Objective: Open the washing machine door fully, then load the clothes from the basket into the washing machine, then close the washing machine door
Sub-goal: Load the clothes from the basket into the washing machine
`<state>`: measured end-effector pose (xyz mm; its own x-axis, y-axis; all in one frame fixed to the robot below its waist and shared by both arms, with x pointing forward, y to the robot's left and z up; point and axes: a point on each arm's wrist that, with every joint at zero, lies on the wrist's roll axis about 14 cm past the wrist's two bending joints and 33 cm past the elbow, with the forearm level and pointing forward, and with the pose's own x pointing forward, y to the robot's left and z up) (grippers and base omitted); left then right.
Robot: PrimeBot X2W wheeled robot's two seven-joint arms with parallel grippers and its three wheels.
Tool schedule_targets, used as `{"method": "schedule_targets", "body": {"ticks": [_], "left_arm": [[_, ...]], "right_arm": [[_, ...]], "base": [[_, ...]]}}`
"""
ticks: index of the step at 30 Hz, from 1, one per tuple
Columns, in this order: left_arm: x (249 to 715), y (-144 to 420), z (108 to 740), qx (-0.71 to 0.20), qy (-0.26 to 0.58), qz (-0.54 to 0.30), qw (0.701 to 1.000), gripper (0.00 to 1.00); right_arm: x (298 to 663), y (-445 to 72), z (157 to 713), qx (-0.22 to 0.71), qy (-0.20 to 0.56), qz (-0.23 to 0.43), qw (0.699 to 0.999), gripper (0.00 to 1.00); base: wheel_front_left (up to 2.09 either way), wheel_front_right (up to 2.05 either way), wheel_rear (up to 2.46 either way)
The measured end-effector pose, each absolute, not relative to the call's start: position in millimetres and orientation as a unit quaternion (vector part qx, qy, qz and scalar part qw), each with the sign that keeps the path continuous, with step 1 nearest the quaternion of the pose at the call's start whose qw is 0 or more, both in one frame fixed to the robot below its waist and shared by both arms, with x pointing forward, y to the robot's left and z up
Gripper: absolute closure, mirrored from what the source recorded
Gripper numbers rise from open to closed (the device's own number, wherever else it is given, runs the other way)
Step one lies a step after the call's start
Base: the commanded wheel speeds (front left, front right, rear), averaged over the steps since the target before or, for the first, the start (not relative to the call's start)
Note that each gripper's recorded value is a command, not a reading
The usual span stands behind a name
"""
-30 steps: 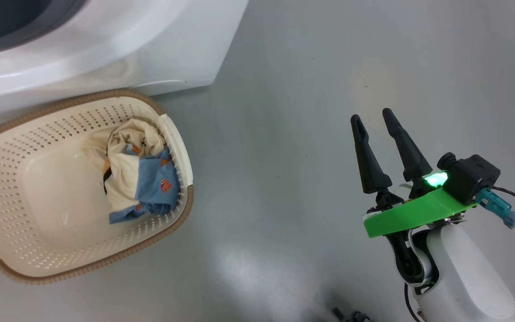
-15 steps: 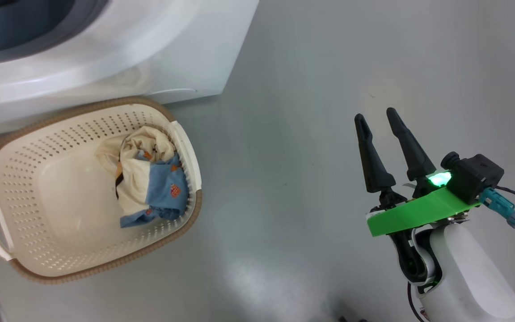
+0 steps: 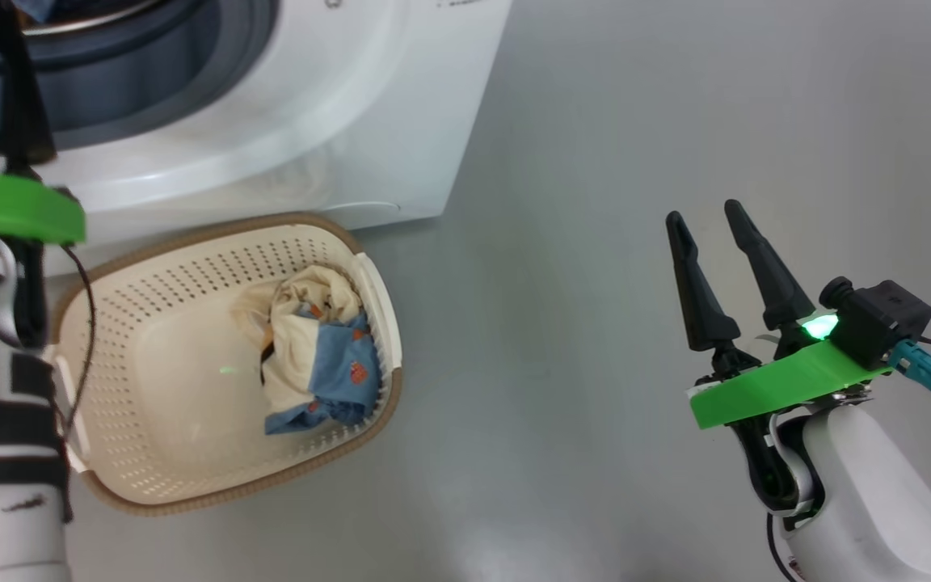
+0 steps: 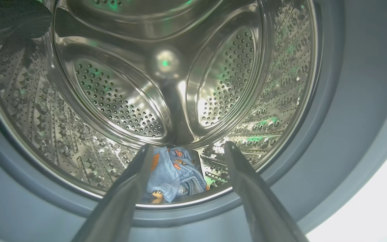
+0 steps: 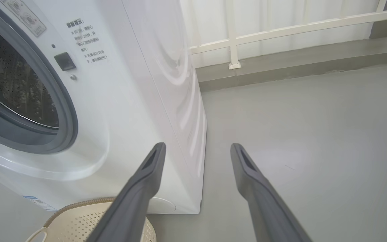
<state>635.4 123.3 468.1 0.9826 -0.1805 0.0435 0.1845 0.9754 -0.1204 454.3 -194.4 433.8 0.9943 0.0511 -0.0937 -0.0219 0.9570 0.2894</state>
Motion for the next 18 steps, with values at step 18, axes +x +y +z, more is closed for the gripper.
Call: {"method": "schedule_targets", "body": {"ticks": [18], "left_arm": [[547, 155, 475, -0.055, -0.004, -0.058, 0.997, 0.0]], "right_arm": [[436, -188, 461, 0.13, 0.029, 0.049, 0.99, 0.0]], "base": [[0.0, 0.0, 0.0]]}}
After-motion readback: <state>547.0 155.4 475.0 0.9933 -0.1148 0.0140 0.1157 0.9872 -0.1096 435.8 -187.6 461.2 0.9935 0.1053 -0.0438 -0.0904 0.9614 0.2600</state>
